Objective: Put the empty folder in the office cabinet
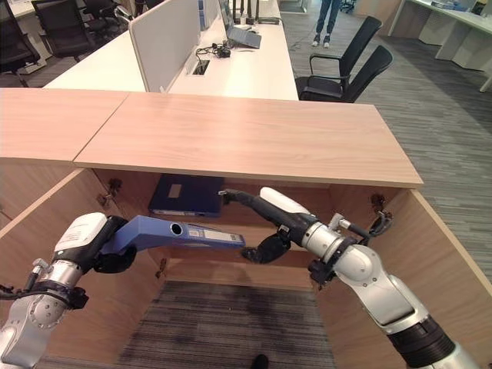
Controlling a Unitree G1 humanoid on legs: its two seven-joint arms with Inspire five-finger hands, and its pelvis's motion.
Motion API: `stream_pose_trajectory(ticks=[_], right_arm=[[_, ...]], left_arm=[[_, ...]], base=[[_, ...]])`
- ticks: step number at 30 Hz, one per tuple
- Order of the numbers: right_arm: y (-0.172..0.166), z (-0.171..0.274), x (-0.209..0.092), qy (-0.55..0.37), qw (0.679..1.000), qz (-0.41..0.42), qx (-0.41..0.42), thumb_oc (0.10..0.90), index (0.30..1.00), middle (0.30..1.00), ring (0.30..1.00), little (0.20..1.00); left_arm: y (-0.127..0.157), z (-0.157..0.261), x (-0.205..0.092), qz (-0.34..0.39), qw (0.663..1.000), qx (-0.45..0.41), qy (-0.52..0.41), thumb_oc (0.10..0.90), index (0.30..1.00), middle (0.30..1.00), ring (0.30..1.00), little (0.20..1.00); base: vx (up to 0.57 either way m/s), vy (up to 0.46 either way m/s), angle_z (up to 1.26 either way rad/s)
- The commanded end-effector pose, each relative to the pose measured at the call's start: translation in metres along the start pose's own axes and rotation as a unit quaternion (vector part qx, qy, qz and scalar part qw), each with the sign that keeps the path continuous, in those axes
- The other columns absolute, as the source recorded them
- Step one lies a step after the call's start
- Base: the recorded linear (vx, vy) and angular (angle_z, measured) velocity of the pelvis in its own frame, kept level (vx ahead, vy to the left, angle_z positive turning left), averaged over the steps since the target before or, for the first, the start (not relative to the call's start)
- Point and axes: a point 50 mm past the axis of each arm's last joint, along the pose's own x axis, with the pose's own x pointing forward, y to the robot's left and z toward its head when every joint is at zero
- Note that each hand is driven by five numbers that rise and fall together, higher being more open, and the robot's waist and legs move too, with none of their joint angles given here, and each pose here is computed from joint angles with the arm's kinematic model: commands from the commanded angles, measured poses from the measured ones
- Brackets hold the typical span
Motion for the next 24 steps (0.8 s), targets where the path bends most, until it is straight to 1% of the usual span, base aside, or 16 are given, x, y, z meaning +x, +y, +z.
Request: stream_pose_trajectory(ticks=[1, 12, 18, 21, 24], right_arm=[[-0.030, 0.026, 0.019, -0.085, 0.994, -0.070, -0.004, 0.800, 0.900, 0.900, 0.900, 0.900], [-0.021, 0.015, 0.023, -0.063, 0.997, -0.049, 0.007, 0.800, 0.900, 0.900, 0.900, 0.900], [-0.009, 0.014, 0.028, -0.065, 0.997, -0.024, 0.017, 0.800, 0.900, 0.900, 0.900, 0.900], [-0.004, 0.013, 0.031, -0.063, 0.998, -0.018, 0.022, 0.800, 0.900, 0.900, 0.900, 0.900], [0.002, 0.010, 0.037, -0.059, 0.998, -0.015, 0.020, 0.800, 0.900, 0.900, 0.900, 0.900]], left_arm=[[0.060, 0.051, 0.018, 0.133, 0.980, -0.008, -0.147, 0.400, 0.300, 0.300, 0.300, 0.300], [0.067, 0.073, 0.014, 0.108, 0.967, -0.069, -0.221, 0.400, 0.300, 0.300, 0.300, 0.300], [0.073, 0.081, 0.013, 0.115, 0.959, -0.088, -0.245, 0.400, 0.300, 0.300, 0.300, 0.300], [0.077, 0.089, 0.013, 0.120, 0.951, -0.098, -0.266, 0.400, 0.300, 0.300, 0.300, 0.300], [0.080, 0.103, 0.011, 0.115, 0.933, -0.142, -0.309, 0.400, 0.300, 0.300, 0.300, 0.300]], base=[[0.00, 0.000, 0.00], [0.00, 0.000, 0.00], [0.00, 0.000, 0.00], [0.00, 0.000, 0.00], [0.00, 0.000, 0.00]])
